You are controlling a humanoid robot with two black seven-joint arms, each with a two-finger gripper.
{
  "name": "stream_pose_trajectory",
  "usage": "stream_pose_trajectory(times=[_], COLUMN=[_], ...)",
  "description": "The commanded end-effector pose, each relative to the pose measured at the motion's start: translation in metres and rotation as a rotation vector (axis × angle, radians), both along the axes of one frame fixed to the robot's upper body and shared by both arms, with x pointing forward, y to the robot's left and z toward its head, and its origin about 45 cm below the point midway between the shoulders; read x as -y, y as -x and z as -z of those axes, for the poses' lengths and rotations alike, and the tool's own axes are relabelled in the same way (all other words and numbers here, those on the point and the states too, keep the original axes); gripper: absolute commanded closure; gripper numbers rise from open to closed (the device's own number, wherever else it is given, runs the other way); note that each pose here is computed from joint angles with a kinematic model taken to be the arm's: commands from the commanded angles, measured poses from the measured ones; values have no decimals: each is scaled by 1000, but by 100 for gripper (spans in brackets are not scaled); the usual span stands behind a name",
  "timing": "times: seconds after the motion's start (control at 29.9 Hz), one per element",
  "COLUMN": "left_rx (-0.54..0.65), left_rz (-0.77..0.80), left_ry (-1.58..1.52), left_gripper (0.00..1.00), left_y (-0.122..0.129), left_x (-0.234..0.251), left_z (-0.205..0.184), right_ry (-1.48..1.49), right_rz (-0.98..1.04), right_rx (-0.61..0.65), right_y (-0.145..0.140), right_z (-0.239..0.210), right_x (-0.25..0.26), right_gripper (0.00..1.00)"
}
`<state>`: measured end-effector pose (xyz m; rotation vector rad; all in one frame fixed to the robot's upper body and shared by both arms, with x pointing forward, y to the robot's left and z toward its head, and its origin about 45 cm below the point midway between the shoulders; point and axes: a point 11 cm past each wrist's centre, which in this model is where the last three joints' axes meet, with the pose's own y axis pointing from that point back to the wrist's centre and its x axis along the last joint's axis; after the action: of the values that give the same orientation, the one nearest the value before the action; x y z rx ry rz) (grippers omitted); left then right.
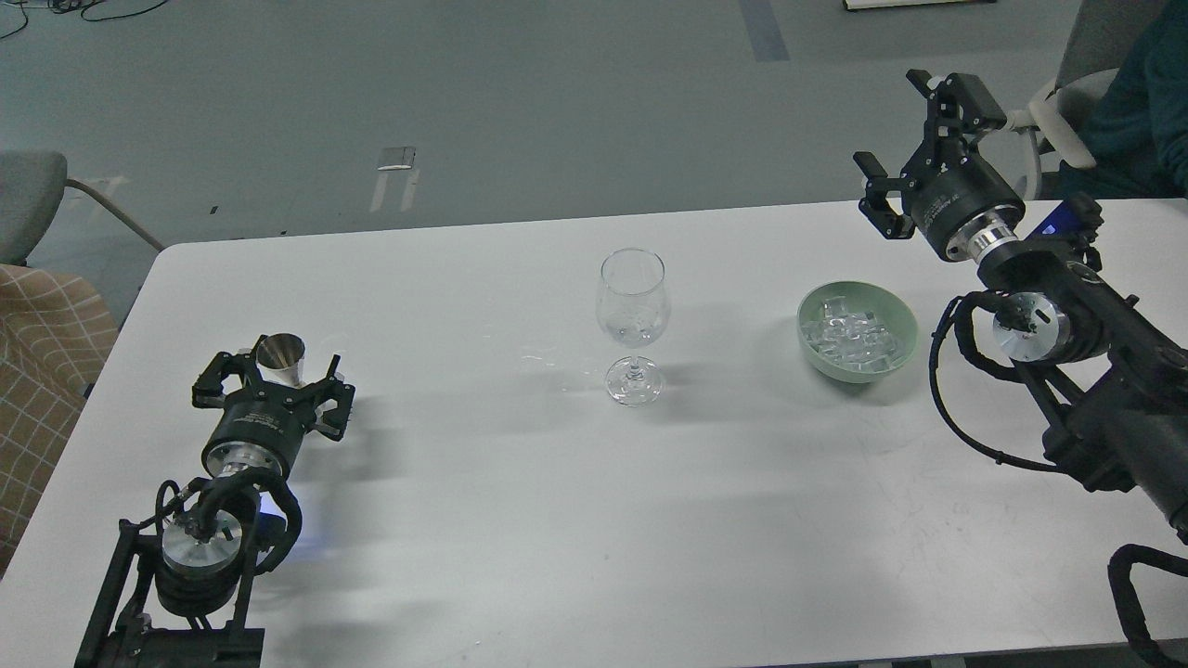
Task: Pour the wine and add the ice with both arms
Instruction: 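Lower the jigger onto the table and open the left gripper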
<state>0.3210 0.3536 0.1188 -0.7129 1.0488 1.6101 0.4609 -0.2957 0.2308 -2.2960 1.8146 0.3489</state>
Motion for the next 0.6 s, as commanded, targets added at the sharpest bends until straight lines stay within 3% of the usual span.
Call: stream_pose_trajectory(times=[0.0, 0.57], left_rx=[-8, -17], left_rz=[-1, -15], left_ry=[3, 25], left_gripper=[2, 2], left_y=[2, 7], left_x=[-1, -4], left_z=[2, 7], right_ry=[0, 0], right_rz=[-1, 1], right_rx=[0, -2], right_y=[0, 0], right_z=[0, 1], right_x=[0, 0], right_gripper=[0, 0])
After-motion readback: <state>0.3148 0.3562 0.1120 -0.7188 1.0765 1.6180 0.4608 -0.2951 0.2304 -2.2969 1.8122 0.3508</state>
